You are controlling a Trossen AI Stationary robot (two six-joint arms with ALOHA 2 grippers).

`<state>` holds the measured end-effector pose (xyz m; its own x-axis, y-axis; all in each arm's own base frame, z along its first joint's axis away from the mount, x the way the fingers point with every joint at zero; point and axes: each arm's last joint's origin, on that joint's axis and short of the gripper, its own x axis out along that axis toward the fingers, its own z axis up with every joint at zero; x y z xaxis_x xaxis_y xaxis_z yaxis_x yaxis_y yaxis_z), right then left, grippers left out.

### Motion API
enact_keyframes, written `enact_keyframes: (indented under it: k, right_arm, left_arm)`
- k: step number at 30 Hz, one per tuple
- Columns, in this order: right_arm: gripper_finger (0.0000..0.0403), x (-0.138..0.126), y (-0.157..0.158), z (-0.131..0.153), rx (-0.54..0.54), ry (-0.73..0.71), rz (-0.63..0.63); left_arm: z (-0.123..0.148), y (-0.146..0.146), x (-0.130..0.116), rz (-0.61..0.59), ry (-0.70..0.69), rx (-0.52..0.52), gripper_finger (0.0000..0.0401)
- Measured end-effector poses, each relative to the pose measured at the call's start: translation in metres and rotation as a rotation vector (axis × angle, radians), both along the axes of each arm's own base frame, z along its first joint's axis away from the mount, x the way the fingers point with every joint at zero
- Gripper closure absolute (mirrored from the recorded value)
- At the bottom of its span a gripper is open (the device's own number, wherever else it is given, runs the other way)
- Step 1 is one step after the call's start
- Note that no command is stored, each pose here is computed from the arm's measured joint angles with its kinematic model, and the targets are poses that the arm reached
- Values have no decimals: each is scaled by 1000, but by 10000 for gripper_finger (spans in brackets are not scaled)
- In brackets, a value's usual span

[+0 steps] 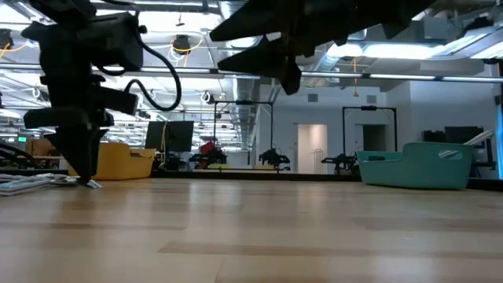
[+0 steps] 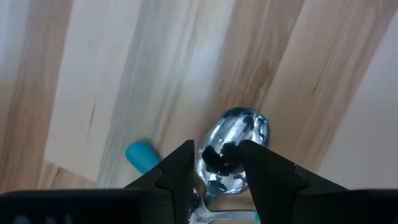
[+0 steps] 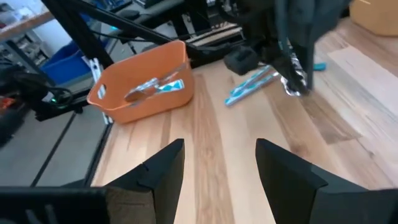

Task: Sort silverware by color (type)
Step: Put the white-blue spoon into the blue bin

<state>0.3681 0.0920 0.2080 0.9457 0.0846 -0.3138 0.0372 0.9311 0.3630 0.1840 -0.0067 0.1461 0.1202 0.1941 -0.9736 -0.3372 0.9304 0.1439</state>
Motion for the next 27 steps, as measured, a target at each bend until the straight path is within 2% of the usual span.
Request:
enact_keyframes:
  k: [5, 9, 13, 16, 21, 25, 27]
  right_arm:
    - [184, -2, 7, 1, 1, -5, 19]
    - [184, -3, 11, 1, 1, -4, 31]
    - [184, -3, 12, 1, 2, -8, 31]
    - [184, -2, 11, 2, 4, -15, 29]
    - [184, -2, 11, 2, 4, -16, 28]
    - [184, -2, 10, 2, 1, -15, 23]
    - [184, -2, 10, 2, -3, -16, 11]
  left_arm:
    - [-12, 4, 8, -4, 45, -36, 251]
    - [-14, 7, 12, 1, 7, -67, 239]
    - [-4, 8, 27, -15, -64, -65, 244]
    - [15, 9, 39, -46, -112, -39, 251]
    - [34, 6, 35, -20, 18, -31, 253]
    - [35, 4, 21, 55, 159, -18, 244]
    - [35, 4, 19, 72, 177, -3, 235]
